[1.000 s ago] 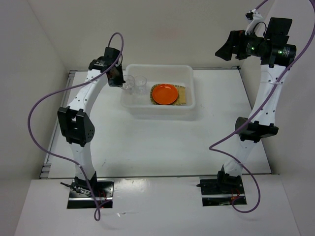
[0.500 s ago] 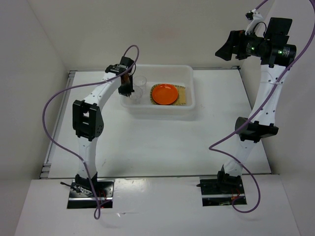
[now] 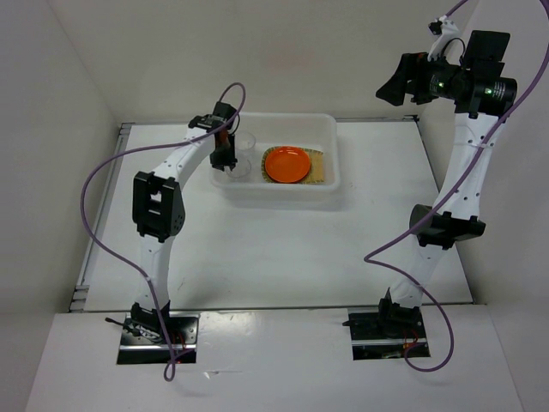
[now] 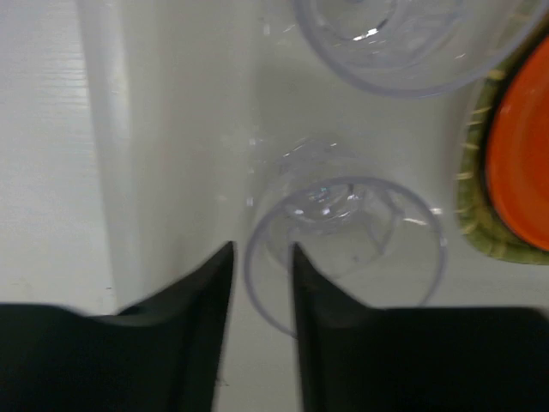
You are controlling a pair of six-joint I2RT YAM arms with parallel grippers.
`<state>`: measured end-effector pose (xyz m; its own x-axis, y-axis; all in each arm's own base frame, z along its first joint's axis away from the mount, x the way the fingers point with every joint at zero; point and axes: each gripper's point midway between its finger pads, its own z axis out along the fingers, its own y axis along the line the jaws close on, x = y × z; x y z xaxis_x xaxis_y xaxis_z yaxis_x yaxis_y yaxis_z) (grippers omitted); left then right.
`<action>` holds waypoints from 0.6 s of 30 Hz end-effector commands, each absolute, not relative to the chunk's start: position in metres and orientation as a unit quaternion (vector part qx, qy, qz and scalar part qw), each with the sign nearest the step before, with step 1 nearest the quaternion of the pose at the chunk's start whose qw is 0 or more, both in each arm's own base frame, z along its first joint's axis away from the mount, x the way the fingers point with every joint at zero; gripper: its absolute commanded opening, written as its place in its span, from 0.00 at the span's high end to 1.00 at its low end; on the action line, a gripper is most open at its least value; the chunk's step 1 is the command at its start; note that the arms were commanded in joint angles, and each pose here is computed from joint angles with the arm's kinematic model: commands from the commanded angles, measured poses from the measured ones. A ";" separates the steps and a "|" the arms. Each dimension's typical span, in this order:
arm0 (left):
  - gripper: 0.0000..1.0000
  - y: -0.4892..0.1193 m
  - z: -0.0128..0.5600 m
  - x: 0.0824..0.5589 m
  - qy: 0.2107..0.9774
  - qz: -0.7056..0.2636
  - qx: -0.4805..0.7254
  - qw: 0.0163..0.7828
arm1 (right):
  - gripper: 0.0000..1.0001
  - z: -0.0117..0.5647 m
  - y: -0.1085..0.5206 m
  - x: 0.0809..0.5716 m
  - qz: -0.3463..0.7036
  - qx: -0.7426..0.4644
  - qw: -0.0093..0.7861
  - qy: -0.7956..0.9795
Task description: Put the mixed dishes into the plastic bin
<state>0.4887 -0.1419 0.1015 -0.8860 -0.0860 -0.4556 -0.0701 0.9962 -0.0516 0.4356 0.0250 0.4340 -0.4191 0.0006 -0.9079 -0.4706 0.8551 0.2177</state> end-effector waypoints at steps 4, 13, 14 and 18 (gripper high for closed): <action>0.35 -0.147 0.143 0.506 0.957 -0.029 -0.044 0.284 | 0.01 0.453 0.028 0.420 0.216 -0.146 0.537 0.802; 0.17 -0.139 0.351 0.517 0.868 -0.105 -0.092 0.477 | 0.01 0.488 0.005 0.422 0.134 -0.117 0.598 0.781; 0.16 -0.144 0.374 0.512 0.852 -0.132 -0.098 0.498 | 0.01 0.485 0.003 0.424 0.131 -0.113 0.595 0.785; 0.10 -0.113 0.435 0.479 0.814 -0.130 -0.132 0.550 | 0.01 0.474 0.000 0.425 0.131 -0.097 0.578 0.800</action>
<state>0.5131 -0.1383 0.4066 -0.3960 -0.3065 -0.8656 -0.0038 0.9432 -0.3323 0.4243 0.0046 0.4784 -0.2879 -0.0217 -0.9574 -0.3545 0.9312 0.0854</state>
